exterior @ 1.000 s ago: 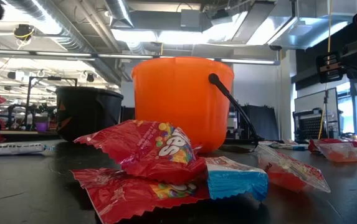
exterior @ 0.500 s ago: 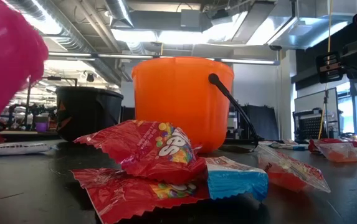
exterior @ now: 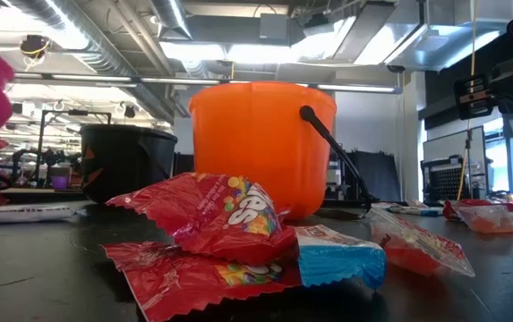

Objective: Sort candy
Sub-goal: Adjust the pink bucket

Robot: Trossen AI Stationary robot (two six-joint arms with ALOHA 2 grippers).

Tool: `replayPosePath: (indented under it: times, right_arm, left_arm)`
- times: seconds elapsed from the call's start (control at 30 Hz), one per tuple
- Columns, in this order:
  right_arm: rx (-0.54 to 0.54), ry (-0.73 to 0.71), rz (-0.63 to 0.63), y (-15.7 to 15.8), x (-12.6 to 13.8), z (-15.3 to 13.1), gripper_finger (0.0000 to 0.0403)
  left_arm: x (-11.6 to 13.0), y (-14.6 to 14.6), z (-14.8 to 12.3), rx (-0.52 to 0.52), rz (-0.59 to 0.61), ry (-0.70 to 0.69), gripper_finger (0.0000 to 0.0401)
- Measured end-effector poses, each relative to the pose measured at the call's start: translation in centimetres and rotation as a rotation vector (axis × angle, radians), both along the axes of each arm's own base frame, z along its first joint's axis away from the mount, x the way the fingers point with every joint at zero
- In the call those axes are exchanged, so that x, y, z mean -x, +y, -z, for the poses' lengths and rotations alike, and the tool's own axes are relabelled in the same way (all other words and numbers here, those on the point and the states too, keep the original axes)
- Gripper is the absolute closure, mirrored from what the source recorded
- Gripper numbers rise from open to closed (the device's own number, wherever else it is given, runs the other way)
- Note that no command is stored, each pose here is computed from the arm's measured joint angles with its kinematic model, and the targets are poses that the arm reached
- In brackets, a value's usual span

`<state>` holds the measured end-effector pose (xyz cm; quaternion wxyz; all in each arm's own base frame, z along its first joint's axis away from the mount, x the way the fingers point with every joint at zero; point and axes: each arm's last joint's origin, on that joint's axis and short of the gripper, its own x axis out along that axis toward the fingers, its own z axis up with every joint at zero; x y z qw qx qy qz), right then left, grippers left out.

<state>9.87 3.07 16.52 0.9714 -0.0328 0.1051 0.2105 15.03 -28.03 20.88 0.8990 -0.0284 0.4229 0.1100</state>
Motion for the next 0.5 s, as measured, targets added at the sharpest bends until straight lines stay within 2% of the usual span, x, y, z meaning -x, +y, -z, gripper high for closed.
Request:
replayPosePath:
  times: [0.17, 0.5]
  right_arm:
    - [0.0, 0.0, 0.0, 0.0, 0.0, 0.0, 0.0402]
    - [0.0, 0.0, 0.0, 0.0, 0.0, 0.0, 0.0402]
  left_arm:
    - [0.7, -0.7, 0.8, 0.033, -0.019, 0.024, 0.0401]
    - [2.4, -2.3, 0.6, 0.181, -0.004, 0.052, 0.039]
